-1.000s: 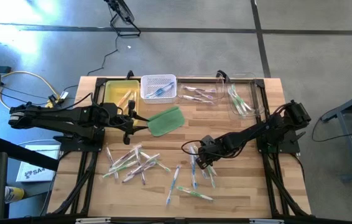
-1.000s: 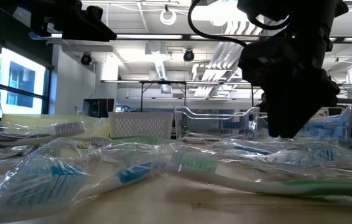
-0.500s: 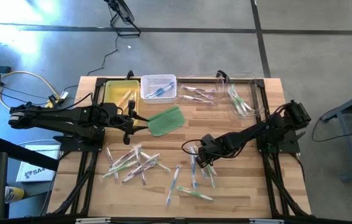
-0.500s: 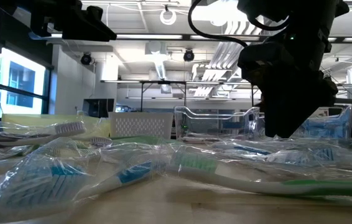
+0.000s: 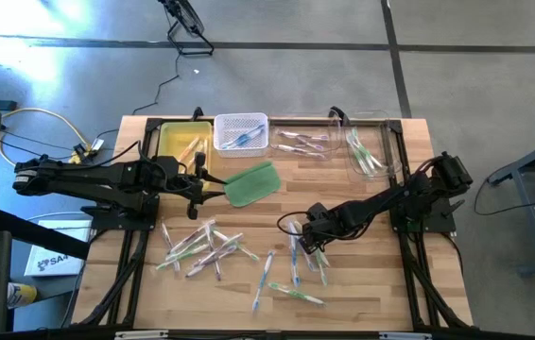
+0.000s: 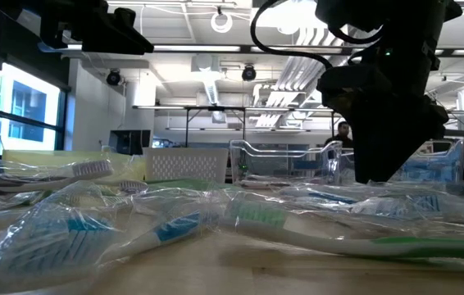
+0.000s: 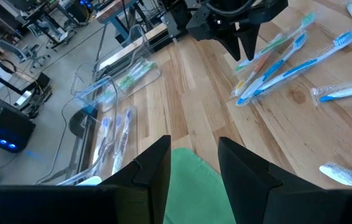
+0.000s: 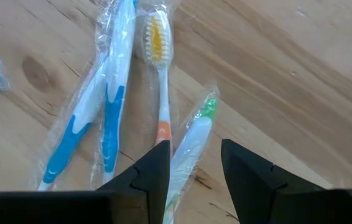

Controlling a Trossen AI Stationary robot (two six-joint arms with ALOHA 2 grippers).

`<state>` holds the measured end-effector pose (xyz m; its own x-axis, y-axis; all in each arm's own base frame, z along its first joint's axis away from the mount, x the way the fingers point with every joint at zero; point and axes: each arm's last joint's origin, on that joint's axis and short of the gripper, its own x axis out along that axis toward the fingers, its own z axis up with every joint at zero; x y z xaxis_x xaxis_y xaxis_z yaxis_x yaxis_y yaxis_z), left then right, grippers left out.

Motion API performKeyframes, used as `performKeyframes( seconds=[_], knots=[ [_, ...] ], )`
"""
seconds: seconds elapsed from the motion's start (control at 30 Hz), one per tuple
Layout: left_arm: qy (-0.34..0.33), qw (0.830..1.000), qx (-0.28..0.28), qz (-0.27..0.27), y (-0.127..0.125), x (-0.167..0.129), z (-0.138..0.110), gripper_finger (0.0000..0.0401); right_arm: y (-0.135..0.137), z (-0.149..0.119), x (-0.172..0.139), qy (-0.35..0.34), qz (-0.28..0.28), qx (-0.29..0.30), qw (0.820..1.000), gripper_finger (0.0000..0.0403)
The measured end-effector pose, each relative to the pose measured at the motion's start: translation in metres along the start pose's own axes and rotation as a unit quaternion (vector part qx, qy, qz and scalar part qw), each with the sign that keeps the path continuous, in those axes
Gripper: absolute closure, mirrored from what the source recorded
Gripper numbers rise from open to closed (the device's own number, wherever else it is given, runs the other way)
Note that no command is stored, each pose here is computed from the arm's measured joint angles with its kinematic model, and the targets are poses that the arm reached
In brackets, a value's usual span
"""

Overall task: Pick & Place Toothbrushes
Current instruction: Put the green toothbrush into the right transparent bin

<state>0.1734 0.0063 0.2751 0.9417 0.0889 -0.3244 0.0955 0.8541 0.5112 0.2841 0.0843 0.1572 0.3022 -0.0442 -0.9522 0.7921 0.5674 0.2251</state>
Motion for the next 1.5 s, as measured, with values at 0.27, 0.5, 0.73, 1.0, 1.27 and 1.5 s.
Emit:
performKeyframes(
  seconds=[0.27,0.5,0.73,1.0,1.27,1.5],
  knots=[
    [0.0,1.0,0.0,0.0,0.0,0.0,0.0,0.0272,0.001,-0.003,0.015,0.017,-0.014,-0.003,1.0,0.0266],
    [0.0,1.0,0.0,0.0,0.0,0.0,0.0,0.0272,0.001,-0.004,0.023,0.021,-0.025,-0.009,0.999,0.0297],
    [0.0,1.0,0.0,0.0,0.0,0.0,0.0,0.0272,0.001,-0.003,0.02,0.01,-0.019,-0.039,0.999,0.0385],
    [0.0,1.0,-0.002,0.0,0.0,0.0,0.0,0.0272,0.002,-0.001,0.012,0.018,0.0,-0.071,0.997,0.0379],
    [0.0,1.0,-0.002,0.0,0.0,0.0,0.0,0.0272,-0.005,0.017,-0.028,-0.06,0.026,-0.106,0.992,0.0385],
    [0.0,1.0,-0.004,0.0,0.0,0.0,0.0,0.0272,-0.029,0.044,-0.088,-0.176,0.048,-0.128,0.975,0.0387]
  ],
)
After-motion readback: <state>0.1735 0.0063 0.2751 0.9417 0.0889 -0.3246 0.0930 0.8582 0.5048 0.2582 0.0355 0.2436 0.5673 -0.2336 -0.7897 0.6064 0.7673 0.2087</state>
